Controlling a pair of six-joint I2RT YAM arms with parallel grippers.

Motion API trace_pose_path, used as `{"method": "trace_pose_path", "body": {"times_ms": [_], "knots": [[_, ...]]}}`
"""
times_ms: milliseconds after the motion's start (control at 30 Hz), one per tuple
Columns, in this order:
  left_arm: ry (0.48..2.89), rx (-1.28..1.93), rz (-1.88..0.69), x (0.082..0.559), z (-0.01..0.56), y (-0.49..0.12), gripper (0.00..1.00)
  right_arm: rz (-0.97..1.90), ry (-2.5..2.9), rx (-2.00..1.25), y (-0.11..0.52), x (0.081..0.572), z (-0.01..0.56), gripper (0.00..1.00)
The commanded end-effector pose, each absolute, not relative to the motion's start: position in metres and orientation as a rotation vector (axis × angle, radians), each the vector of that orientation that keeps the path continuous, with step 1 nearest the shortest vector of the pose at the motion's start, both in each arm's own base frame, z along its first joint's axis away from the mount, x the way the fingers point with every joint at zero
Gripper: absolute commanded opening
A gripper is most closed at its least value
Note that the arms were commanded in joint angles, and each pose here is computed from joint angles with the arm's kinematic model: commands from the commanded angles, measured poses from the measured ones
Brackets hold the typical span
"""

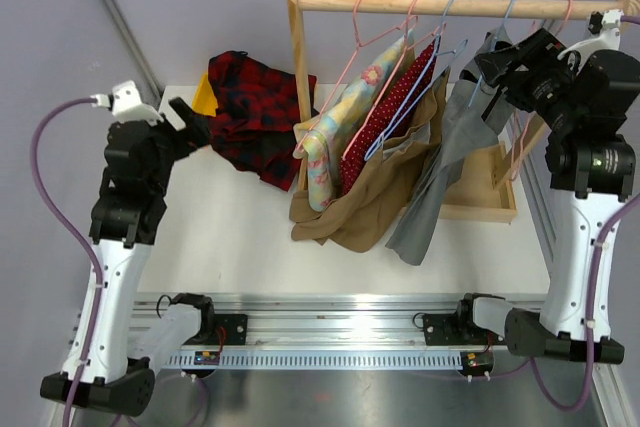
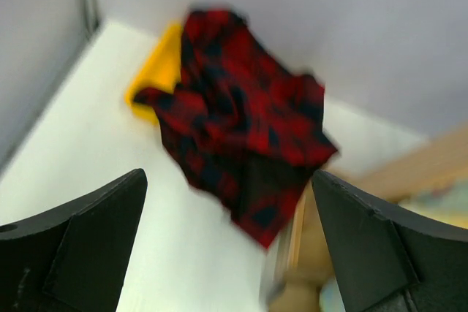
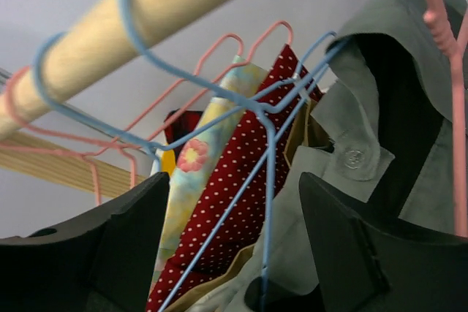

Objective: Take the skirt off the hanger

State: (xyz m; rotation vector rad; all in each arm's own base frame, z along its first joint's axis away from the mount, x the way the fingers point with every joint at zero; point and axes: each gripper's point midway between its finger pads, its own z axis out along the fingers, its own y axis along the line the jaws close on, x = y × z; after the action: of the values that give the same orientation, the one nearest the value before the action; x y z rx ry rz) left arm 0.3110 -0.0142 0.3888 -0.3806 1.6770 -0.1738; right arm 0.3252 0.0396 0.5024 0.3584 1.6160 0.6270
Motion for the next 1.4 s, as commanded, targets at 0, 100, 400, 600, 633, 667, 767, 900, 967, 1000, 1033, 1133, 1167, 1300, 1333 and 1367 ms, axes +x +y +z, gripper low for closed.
{"method": "trace_pose_path", "body": {"times_ms": [0, 100, 400, 600, 633, 667, 767, 900, 967, 1000, 1033, 1133, 1167, 1300, 1333, 1367], "knots": [[1.800, -0.246, -0.312, 0.271, 0.347, -0.046, 0.99, 0.591, 1.622, 0.366, 0.035, 0.325, 0.503, 0.77], [1.783, -0.218, -0.353, 0.242, 0.343, -0.049, 0.99, 0.592, 1.642, 0.382, 0.034, 0.333, 0.493, 0.71], [1.869, -0.149, -0.394, 0.223, 0.299, -0.059, 0.99, 0.667, 1.682, 0.408, 0.040, 0.360, 0.471, 0.44], [1.847, -0.103, -0.458, 0.218, 0.308, -0.070, 0.99, 0.665, 1.691, 0.402, 0.046, 0.370, 0.472, 0.36], [1.842, -0.102, -0.465, 0.218, 0.311, -0.071, 0.99, 0.661, 1.692, 0.403, 0.046, 0.372, 0.472, 0.33], [1.837, -0.096, -0.475, 0.220, 0.314, -0.073, 0.99, 0.660, 1.683, 0.400, 0.045, 0.372, 0.477, 0.26], [1.832, -0.063, -0.510, 0.226, 0.325, -0.083, 0.99, 0.665, 1.682, 0.402, 0.047, 0.375, 0.480, 0.03], [1.805, -0.004, -0.483, 0.235, 0.361, -0.096, 0.99, 0.664, 1.669, 0.389, 0.048, 0.374, 0.494, 0.00], [1.737, -0.003, -0.438, 0.237, 0.402, -0.095, 0.99, 0.674, 1.646, 0.367, 0.050, 0.367, 0.511, 0.00], [1.725, 0.058, -0.476, 0.233, 0.413, -0.113, 0.99, 0.680, 1.645, 0.360, 0.051, 0.366, 0.514, 0.00], [1.747, 0.095, -0.465, 0.244, 0.417, -0.127, 0.99, 0.695, 1.636, 0.347, 0.054, 0.362, 0.522, 0.00], [1.721, 0.194, -0.502, 0.247, 0.451, -0.172, 0.99, 0.709, 1.594, 0.325, 0.057, 0.347, 0.543, 0.00], [1.680, 0.232, -0.555, 0.236, 0.473, -0.190, 0.99, 0.711, 1.591, 0.324, 0.057, 0.343, 0.545, 0.00], [1.631, 0.355, -0.653, 0.216, 0.500, -0.253, 0.99, 0.718, 1.594, 0.314, 0.060, 0.327, 0.542, 0.00], [1.625, 0.388, -0.669, 0.211, 0.502, -0.267, 0.99, 0.723, 1.615, 0.322, 0.061, 0.327, 0.534, 0.00], [1.626, 0.461, -0.720, 0.199, 0.497, -0.298, 0.99, 0.728, 1.618, 0.323, 0.061, 0.324, 0.532, 0.00]]}}
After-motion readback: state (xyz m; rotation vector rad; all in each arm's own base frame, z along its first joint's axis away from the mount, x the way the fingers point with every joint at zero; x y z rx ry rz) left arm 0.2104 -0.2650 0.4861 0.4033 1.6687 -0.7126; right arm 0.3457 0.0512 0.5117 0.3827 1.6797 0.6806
